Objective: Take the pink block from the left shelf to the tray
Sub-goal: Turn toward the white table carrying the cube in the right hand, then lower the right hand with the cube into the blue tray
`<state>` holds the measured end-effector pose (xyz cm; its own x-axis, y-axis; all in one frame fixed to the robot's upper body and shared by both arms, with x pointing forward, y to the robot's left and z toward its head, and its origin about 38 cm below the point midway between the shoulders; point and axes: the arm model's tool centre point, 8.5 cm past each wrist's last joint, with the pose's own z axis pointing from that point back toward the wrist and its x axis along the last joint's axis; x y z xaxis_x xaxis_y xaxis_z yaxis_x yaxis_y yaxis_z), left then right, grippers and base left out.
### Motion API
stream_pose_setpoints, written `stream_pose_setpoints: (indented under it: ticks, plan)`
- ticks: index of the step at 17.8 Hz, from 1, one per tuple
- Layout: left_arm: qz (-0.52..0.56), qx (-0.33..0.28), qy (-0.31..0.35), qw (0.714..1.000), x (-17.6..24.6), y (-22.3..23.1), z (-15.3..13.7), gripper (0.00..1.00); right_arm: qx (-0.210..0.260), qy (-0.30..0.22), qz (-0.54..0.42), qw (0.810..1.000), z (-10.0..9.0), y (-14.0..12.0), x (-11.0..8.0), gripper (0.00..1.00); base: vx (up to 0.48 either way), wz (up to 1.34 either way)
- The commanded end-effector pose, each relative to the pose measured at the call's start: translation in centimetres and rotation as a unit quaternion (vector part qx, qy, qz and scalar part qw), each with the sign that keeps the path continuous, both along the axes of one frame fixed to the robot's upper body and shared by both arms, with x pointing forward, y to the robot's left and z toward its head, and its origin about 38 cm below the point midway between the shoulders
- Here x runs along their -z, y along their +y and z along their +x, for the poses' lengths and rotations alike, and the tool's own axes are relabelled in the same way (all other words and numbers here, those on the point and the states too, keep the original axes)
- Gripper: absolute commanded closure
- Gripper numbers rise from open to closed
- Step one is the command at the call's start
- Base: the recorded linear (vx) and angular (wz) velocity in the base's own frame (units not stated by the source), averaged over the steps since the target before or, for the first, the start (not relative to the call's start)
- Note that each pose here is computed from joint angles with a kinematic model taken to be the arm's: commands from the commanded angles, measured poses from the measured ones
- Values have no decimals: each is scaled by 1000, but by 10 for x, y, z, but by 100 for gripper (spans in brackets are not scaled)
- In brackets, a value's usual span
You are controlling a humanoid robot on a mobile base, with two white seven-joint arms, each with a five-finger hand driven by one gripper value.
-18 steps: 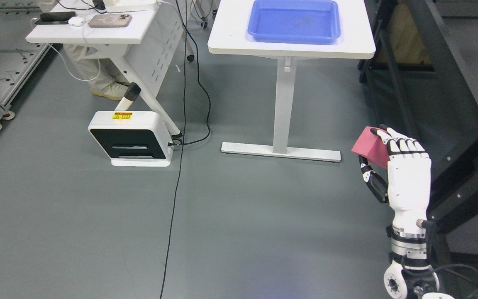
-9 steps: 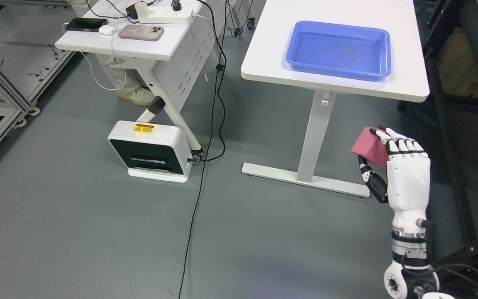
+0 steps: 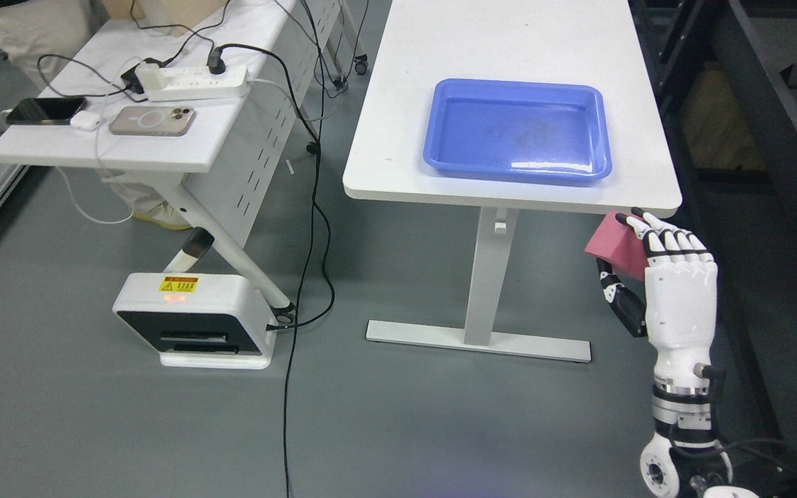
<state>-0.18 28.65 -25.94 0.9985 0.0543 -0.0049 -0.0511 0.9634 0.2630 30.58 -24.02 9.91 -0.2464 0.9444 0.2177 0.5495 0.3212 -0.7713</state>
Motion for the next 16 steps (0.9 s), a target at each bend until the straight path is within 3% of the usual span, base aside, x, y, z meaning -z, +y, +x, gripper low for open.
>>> stream_pose_setpoints:
  ticks: [1,7,12,16]
  plan:
    - [8,2,-23,1000,-1,11,25,0,-3,1,0,1000,0,2,0,97,324,-272]
    - [8,2,-24,1000,-1,11,26,0,-65,35,-10,997,0,15,6,96,285,-191]
    - [8,2,-23,1000,-1,11,25,0,-122,64,-35,990,10,50,7,96,248,-16]
    - [8,2,-23,1000,-1,11,25,0,-151,112,-48,981,14,72,19,96,236,58]
